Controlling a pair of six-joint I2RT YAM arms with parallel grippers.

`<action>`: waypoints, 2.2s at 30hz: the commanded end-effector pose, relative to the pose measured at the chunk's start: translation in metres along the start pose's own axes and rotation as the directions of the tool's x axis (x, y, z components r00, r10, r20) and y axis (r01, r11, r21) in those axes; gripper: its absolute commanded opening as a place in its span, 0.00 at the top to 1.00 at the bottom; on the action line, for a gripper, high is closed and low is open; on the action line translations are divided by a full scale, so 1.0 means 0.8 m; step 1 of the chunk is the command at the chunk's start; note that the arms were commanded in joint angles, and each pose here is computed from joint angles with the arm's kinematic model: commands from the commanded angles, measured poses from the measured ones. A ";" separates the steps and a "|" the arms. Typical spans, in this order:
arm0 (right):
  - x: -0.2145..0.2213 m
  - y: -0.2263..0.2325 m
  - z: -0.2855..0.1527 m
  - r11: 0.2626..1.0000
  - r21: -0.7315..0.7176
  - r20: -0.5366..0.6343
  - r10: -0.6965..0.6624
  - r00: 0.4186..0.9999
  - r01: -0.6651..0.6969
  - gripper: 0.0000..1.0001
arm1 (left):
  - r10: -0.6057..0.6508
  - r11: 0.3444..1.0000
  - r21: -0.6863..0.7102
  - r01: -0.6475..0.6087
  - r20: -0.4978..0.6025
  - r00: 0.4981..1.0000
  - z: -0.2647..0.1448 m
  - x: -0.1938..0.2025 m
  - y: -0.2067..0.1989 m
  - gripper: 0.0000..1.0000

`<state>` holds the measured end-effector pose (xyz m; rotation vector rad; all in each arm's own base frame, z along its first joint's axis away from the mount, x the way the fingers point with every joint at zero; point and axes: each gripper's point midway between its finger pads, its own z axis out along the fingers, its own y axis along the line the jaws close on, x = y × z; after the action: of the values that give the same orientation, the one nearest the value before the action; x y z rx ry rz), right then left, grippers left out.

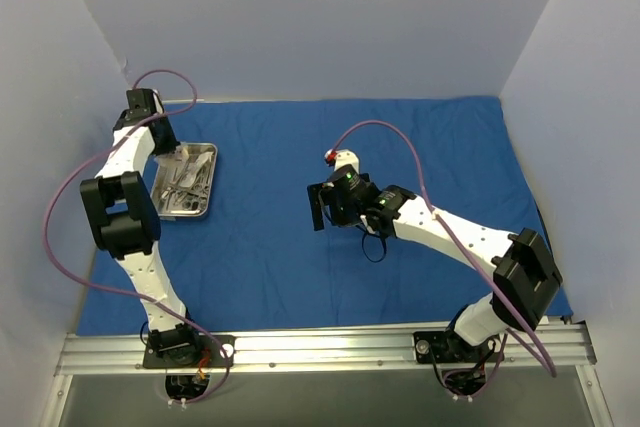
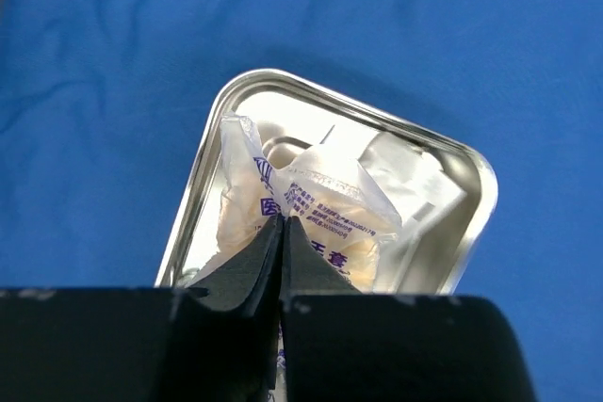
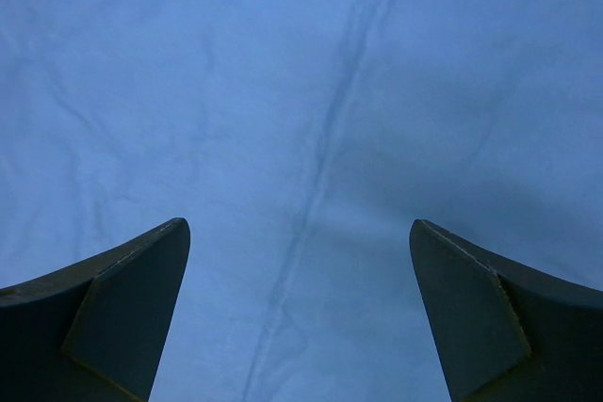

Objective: Open and lay out the surgical kit
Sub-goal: Pick up the medical item from the container, then place the medical item in the surgical kit.

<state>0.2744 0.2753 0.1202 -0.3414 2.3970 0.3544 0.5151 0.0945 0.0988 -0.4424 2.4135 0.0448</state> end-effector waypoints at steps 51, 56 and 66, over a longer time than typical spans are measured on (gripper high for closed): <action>-0.246 0.170 -0.005 0.855 -0.497 0.247 0.306 0.919 -0.151 0.54 | -0.122 0.927 0.374 -0.011 0.329 0.936 -0.340 0.070 -0.251 0.93; -0.243 0.172 0.000 0.851 -0.504 0.239 0.300 0.924 -0.146 0.71 | -0.117 0.926 0.378 -0.022 0.341 0.933 -0.341 0.070 -0.251 0.93; -0.255 0.120 -0.010 0.862 -0.483 0.261 0.311 0.914 -0.155 1.00 | -0.092 0.910 0.414 -0.036 0.284 0.954 -0.315 0.110 -0.254 0.72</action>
<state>0.3737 0.4170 0.2397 -0.1961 2.1021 1.0088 0.3640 -0.1540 0.2477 -0.2659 2.0820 -0.3257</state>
